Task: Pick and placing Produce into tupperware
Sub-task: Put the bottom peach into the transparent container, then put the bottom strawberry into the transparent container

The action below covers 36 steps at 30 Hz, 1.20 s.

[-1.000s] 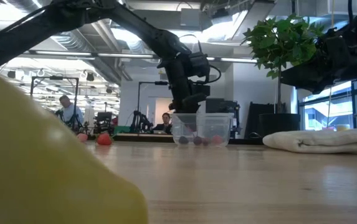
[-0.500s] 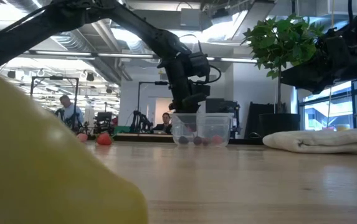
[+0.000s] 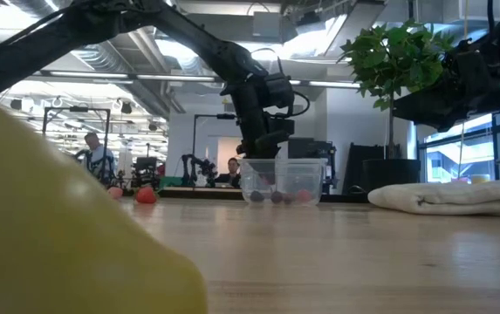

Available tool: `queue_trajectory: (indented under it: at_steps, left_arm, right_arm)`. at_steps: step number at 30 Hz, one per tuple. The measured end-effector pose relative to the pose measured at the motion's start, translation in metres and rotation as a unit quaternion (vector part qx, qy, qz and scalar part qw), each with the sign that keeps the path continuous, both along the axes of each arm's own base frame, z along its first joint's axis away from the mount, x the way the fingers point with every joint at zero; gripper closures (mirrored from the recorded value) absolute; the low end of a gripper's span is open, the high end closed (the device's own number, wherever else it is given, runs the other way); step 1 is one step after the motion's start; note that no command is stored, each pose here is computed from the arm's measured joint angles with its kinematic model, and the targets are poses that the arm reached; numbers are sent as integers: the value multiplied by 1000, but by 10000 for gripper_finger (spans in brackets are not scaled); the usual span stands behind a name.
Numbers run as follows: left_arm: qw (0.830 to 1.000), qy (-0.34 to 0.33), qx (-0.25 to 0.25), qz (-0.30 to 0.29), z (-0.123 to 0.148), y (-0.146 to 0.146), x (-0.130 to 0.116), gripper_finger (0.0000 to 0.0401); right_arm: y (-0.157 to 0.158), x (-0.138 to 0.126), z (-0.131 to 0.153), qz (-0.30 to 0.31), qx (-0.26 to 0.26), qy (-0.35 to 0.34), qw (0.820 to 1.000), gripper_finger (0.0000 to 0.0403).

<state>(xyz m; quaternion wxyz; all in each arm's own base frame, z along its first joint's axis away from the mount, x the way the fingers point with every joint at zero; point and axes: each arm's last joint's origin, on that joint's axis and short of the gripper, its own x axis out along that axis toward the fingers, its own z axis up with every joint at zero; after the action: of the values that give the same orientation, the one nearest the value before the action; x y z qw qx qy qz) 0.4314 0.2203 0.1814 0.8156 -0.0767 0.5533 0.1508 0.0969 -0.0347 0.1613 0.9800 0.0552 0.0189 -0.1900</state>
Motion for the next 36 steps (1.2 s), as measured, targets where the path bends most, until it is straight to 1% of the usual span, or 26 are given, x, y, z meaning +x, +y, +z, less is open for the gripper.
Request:
queue_trajectory:
  at_steps: [3,11,19,25,34,36]
  left_arm:
    - [1000,0,0,0,0,0,0,301]
    - [1000,0,0,0,0,0,0,312]
    - [1000,0,0,0,0,0,0,288]
    - [1000,0,0,0,0,0,0,282]
    - [1000,0,0,0,0,0,0,299]
    - [1000,1,3,-9,0,0,0,304]
  right_arm:
    - [0,0,0,0,0,0,1000,208]
    - [0,0,0,0,0,0,1000,208]
    - [0,0,0,0,0,0,1000,208]
    - [0,0,0,0,0,0,1000,208]
    - [0,0,0,0,0,0,1000,208]
    - [0,0,0,0,0,0,1000,208]
